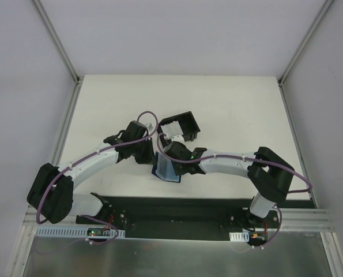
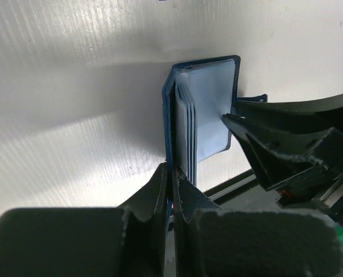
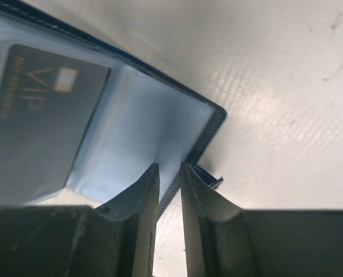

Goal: Put the credit cards into the card holder
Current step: Close the card holder at the center of the board.

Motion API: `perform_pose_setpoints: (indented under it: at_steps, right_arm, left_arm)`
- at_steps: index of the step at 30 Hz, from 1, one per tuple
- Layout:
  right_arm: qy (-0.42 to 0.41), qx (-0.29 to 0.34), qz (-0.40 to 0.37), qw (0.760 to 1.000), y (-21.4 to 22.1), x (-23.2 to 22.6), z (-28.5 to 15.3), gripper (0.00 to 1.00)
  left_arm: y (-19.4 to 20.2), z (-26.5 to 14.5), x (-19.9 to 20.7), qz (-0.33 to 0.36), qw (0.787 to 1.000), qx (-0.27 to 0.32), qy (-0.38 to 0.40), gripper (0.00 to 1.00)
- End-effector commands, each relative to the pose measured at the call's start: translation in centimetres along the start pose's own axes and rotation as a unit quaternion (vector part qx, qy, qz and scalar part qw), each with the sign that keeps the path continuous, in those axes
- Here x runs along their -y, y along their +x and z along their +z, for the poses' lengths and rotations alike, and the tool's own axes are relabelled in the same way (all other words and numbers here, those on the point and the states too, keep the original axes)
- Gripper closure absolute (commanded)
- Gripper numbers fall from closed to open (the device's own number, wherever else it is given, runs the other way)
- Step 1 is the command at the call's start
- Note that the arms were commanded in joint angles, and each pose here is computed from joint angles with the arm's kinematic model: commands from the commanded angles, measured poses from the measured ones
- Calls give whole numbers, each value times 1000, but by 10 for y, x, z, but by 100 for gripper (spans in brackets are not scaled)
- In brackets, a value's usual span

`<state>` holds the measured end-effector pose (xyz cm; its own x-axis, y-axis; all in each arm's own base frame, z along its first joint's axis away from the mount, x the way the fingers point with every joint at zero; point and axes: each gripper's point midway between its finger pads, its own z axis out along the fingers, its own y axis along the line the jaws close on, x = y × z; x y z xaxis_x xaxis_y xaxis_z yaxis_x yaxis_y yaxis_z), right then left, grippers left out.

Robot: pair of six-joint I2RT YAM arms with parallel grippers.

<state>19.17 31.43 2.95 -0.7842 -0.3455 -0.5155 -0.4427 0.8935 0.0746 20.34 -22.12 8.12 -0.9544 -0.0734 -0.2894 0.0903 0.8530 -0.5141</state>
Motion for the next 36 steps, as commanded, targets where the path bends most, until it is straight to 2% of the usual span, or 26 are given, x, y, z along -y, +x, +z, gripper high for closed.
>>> perform_pose_setpoints:
  at_steps: [1,14,20,26,36]
  right_arm:
    - [58,11,18,998,2,28,-12,76]
    - [71,-39,72,994,36,45,-3,79]
    - [46,-40,89,994,39,39,-11,78]
    - [61,-36,96,993,40,47,-15,80]
    - [64,-76,93,991,61,46,2,89]
  left_arm:
    - [-2,-7,4,1,1000,12,2,100]
    - [-5,-6,-6,14,999,9,-29,100]
    - [-8,-5,-12,15,999,16,-47,100]
    - [-10,-6,-15,15,998,19,-57,100]
    - [-12,-7,9,36,999,-3,-10,100]
